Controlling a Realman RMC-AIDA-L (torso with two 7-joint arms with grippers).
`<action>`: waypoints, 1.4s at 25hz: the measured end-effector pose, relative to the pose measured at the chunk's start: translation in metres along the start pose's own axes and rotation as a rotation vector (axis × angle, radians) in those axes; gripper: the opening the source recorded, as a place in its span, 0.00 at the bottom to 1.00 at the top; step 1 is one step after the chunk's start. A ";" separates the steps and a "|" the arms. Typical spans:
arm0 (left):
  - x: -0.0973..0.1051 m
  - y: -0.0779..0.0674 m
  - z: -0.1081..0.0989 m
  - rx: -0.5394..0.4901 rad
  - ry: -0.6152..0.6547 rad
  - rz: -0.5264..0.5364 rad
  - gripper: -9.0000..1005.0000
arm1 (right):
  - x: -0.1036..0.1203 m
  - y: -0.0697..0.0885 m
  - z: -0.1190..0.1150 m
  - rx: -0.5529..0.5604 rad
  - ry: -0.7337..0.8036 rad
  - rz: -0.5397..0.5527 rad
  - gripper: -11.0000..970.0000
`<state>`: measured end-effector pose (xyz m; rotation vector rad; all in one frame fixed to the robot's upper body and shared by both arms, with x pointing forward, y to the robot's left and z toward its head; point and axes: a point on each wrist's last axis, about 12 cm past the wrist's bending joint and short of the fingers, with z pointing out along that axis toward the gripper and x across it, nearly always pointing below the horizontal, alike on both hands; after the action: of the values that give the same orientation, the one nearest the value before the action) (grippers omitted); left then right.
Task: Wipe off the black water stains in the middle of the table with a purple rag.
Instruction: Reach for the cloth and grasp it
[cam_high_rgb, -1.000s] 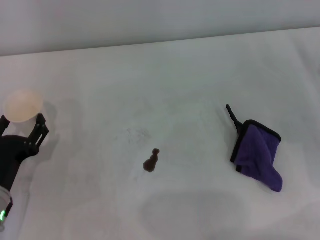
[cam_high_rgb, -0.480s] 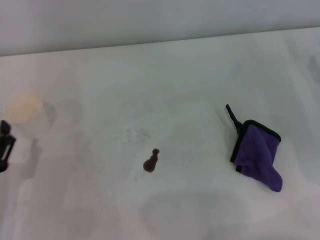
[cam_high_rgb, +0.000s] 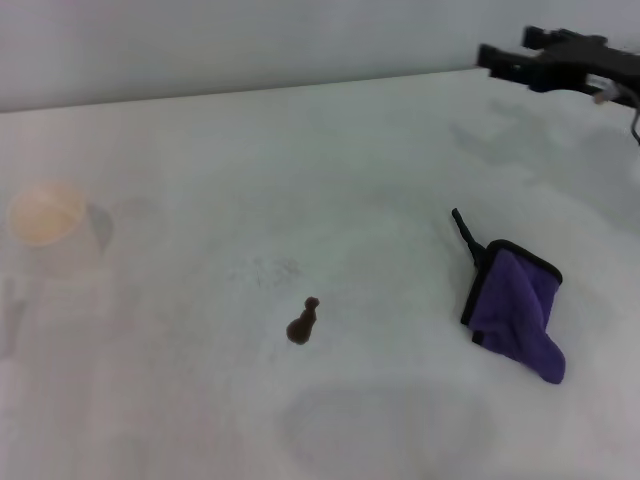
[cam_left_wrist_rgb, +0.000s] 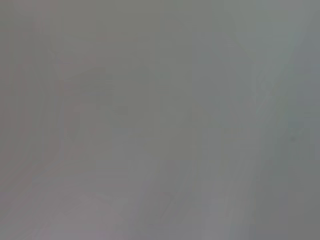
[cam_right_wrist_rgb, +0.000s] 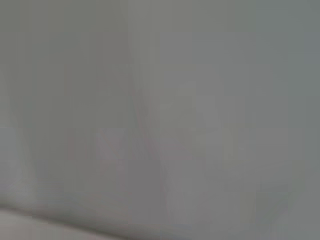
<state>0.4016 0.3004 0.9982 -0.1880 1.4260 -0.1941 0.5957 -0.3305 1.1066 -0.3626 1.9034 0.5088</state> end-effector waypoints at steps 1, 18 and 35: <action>-0.001 0.002 0.002 -0.002 -0.001 0.009 0.88 | -0.007 0.004 0.003 -0.007 0.031 -0.023 0.87; 0.002 0.023 0.030 -0.009 0.078 0.010 0.87 | -0.080 0.087 -0.039 -0.088 0.505 -0.051 0.87; -0.003 0.014 0.056 0.028 0.042 0.005 0.87 | -0.031 0.146 -0.029 0.187 0.926 -0.146 0.87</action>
<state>0.4568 0.3156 1.0047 -0.1577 1.4648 -0.2146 0.5142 -0.2187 1.1709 -0.6847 2.7554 0.0343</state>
